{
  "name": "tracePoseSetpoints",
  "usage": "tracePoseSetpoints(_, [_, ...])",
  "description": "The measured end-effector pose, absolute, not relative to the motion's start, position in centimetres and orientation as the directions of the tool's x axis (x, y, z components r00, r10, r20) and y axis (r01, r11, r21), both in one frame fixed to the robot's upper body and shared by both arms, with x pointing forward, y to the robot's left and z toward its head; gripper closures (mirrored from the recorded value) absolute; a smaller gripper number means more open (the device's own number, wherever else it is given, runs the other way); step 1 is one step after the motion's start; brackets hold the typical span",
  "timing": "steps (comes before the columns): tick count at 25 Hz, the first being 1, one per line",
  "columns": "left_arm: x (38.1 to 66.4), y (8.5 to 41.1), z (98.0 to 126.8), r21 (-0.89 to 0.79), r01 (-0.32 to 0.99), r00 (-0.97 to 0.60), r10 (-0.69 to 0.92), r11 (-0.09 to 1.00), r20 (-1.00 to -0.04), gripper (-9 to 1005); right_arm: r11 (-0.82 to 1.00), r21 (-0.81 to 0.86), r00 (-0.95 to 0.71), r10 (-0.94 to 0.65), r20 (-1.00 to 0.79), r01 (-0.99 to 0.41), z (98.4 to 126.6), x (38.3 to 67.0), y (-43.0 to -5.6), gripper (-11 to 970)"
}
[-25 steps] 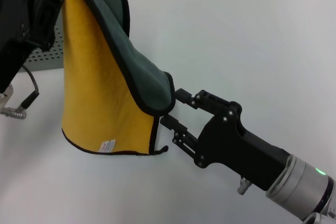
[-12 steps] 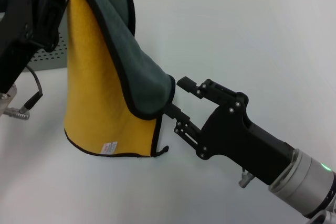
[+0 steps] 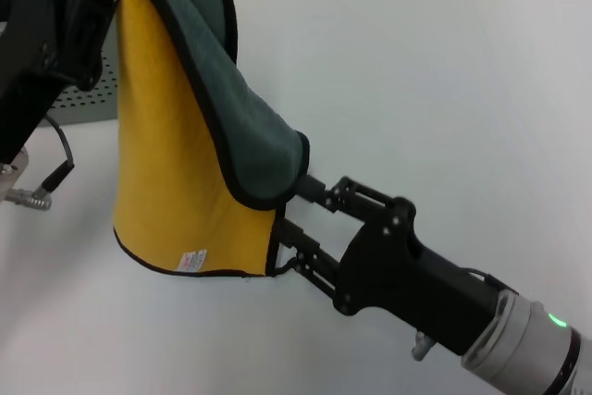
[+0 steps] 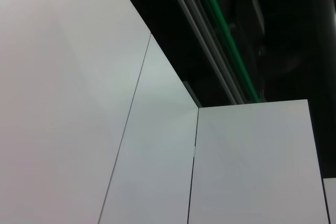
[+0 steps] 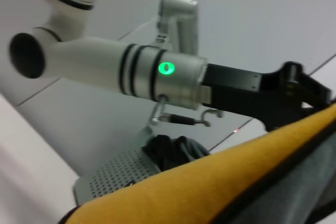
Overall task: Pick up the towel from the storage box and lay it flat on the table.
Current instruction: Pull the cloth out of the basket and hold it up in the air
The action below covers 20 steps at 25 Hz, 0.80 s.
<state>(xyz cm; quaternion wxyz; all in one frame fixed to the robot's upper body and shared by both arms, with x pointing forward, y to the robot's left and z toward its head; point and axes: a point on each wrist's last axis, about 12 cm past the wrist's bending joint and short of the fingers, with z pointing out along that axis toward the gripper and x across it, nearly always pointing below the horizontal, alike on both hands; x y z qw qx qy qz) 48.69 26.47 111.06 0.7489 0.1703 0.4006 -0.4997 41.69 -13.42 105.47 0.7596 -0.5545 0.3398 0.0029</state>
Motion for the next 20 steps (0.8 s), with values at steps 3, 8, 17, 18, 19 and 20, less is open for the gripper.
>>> tracePoseSetpoints(3, [48.91, 26.34, 111.22, -0.138, 0.887, 0.183, -0.612, 0.44, -0.769, 972, 0.361, -0.858, 0.774, -0.393, -0.496, -0.366, 105.16, 41.68, -13.39, 517])
tracePoseSetpoints(8, [49.1, 26.22, 111.38, -0.133, 0.891, 0.185, -0.613, 0.435, -0.768, 971, 0.341, -0.887, 0.784, -0.436, -0.442, -0.311, 105.19, 42.23, -13.26, 519])
tracePoseSetpoints(17, [49.27, 25.96, 111.49, -0.13, 0.897, 0.178, -0.614, 0.422, -0.769, 971, 0.286, -0.922, 0.807, -0.459, -0.371, -0.261, 104.95, 42.55, -12.99, 524])
tracePoseSetpoints(18, [49.27, 25.95, 111.49, -0.13, 0.897, 0.177, -0.615, 0.422, -0.769, 971, 0.281, -0.925, 0.809, -0.462, -0.364, -0.256, 104.93, 42.55, -12.96, 525])
tracePoseSetpoints(19, [49.26, 25.92, 111.48, -0.13, 0.898, 0.176, -0.614, 0.42, -0.769, 971, 0.276, -0.928, 0.81, -0.464, -0.358, -0.252, 104.91, 42.56, -12.96, 525])
tracePoseSetpoints(20, [49.25, 25.86, 111.47, -0.129, 0.9, 0.174, -0.614, 0.417, -0.77, 971, 0.271, -0.93, 0.812, -0.466, -0.351, -0.247, 104.86, 42.56, -12.99, 526])
